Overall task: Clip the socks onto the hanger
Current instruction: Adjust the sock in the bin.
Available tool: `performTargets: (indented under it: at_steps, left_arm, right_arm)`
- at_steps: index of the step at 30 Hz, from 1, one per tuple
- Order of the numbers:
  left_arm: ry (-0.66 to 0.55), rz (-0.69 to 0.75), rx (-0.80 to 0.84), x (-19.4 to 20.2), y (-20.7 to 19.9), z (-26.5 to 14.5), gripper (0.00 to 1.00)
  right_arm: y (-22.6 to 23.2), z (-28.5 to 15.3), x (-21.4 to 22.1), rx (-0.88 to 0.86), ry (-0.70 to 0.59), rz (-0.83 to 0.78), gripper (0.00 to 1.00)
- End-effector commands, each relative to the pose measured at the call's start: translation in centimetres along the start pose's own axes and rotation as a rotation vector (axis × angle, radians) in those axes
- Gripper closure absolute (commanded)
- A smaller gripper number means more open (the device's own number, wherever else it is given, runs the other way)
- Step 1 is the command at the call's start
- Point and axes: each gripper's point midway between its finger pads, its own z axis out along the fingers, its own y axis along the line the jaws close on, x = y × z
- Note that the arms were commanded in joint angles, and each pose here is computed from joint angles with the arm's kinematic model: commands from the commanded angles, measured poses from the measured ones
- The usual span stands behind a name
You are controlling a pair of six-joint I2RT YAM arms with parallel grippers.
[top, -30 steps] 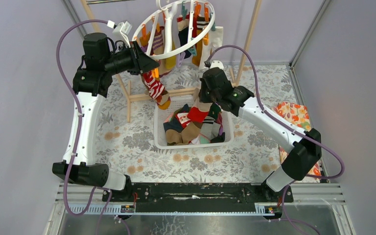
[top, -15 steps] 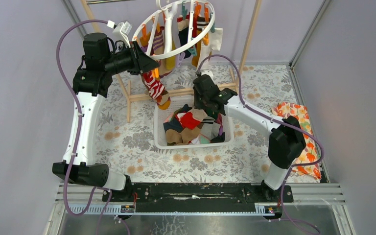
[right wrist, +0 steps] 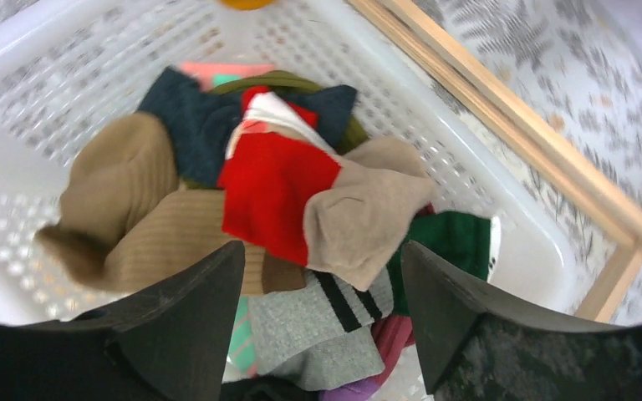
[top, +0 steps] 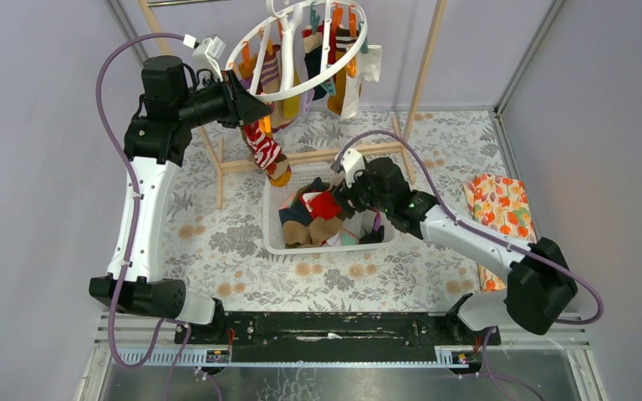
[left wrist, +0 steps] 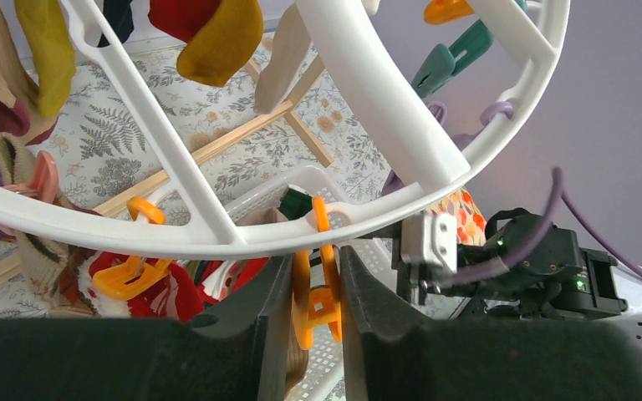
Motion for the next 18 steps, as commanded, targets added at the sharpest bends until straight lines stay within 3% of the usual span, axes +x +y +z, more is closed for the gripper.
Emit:
performTargets:
  at_steps: [1,10,18]
  left_arm:
    - [-0.001,0.038,0.048,-0.2,-1.5,-0.8,1.00]
    - [-0.003,0.042,0.048,-0.4,-1.7,-0.9,1.00]
    - [0.005,0.043,0.056,-0.5,-1.9,-0.9,1.00]
  right_arm:
    - [3.6,-1.2,-1.9,-0.234,-0.134,-0.329,0.27]
    - [7.8,1.4,3.4,-0.368,0.072,-0.530,0.43]
    - [6.8,3.7,3.7,-0.281,0.045,-0.589,0.46]
